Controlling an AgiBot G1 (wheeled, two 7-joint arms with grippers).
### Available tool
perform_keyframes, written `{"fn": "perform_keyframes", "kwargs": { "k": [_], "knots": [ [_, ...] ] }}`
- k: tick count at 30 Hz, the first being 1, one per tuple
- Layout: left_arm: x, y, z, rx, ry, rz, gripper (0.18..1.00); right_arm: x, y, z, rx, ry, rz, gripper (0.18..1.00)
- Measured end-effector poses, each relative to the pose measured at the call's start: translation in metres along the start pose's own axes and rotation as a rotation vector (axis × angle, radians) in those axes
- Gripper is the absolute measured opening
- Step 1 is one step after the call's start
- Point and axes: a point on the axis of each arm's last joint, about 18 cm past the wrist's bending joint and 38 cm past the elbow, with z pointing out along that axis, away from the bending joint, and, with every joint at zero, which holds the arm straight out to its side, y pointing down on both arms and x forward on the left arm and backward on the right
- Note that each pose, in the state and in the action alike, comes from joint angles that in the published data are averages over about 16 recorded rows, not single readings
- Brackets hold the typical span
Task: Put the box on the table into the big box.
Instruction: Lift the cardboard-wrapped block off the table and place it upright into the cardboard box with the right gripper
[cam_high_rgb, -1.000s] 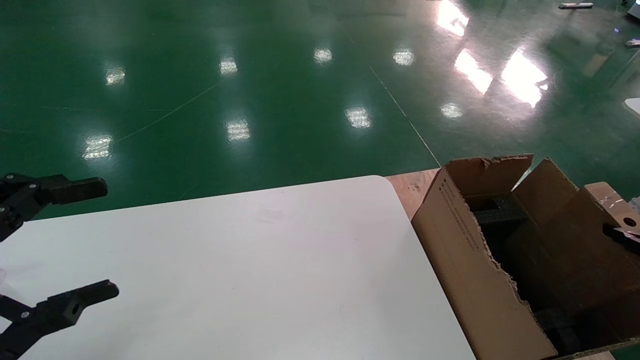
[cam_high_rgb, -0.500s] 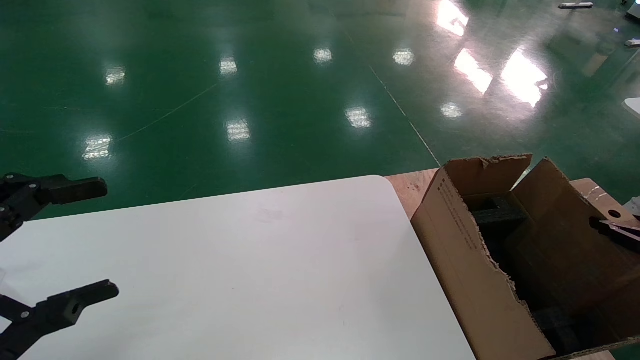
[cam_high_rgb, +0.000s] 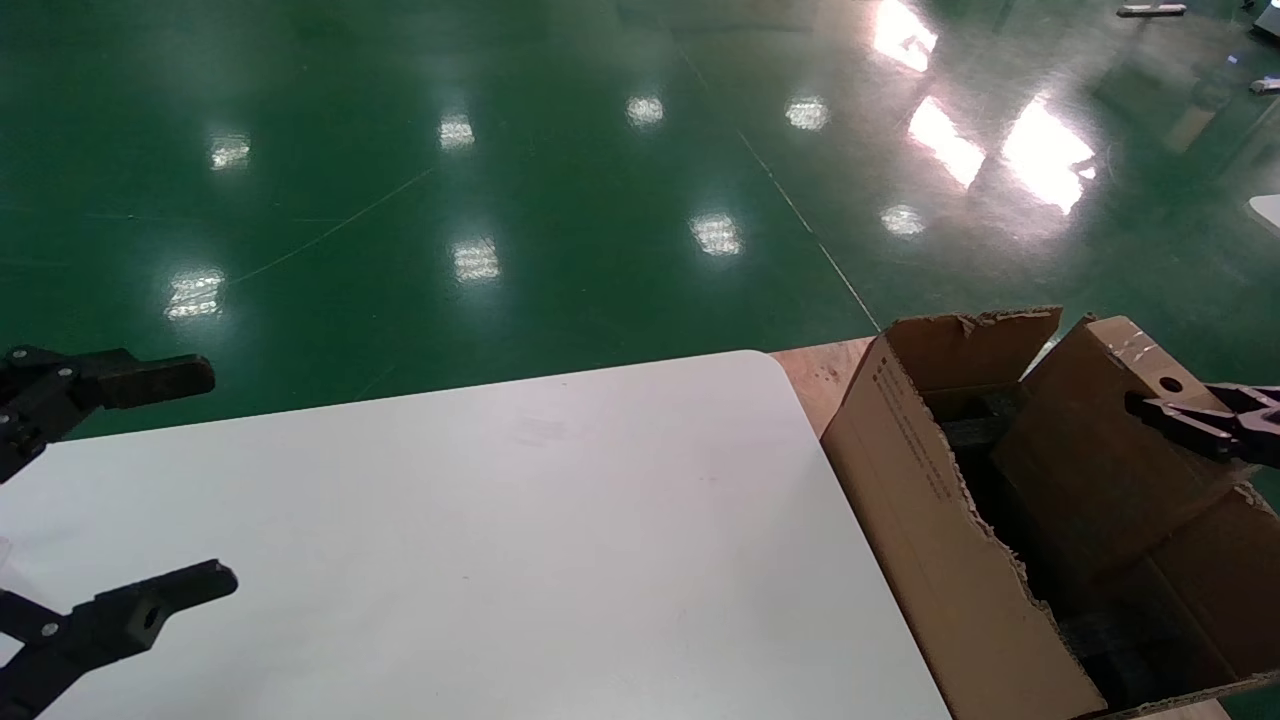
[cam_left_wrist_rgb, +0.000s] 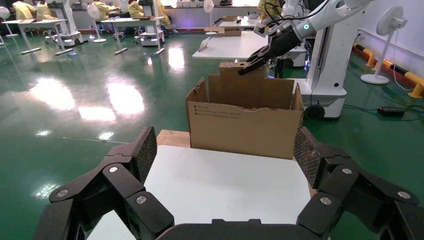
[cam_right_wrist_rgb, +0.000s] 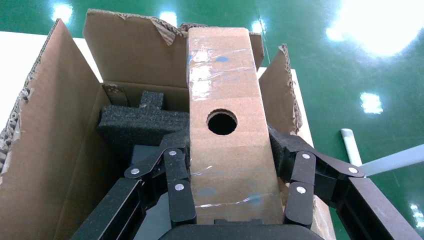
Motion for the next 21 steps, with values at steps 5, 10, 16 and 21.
{"fn": "perform_keyframes", "kwargs": {
  "k": [5, 10, 16, 21],
  "knots": [
    [0.000, 0.000, 0.000, 0.000, 0.000, 0.000, 1.001, 0.005, 0.004, -0.004, -0.002, 0.012, -0.002, 0.469],
    [0.000, 0.000, 0.000, 0.000, 0.000, 0.000, 1.001, 0.010, 0.007, -0.007, -0.005, 0.028, -0.008, 0.469],
    [0.000, 0.000, 0.000, 0.000, 0.000, 0.000, 1.001, 0.014, 0.006, -0.005, -0.003, 0.039, -0.018, 0.469],
    [0.000, 0.000, 0.000, 0.000, 0.000, 0.000, 1.001, 0.015, 0.006, -0.003, -0.002, 0.042, -0.024, 0.469]
  ]
}}
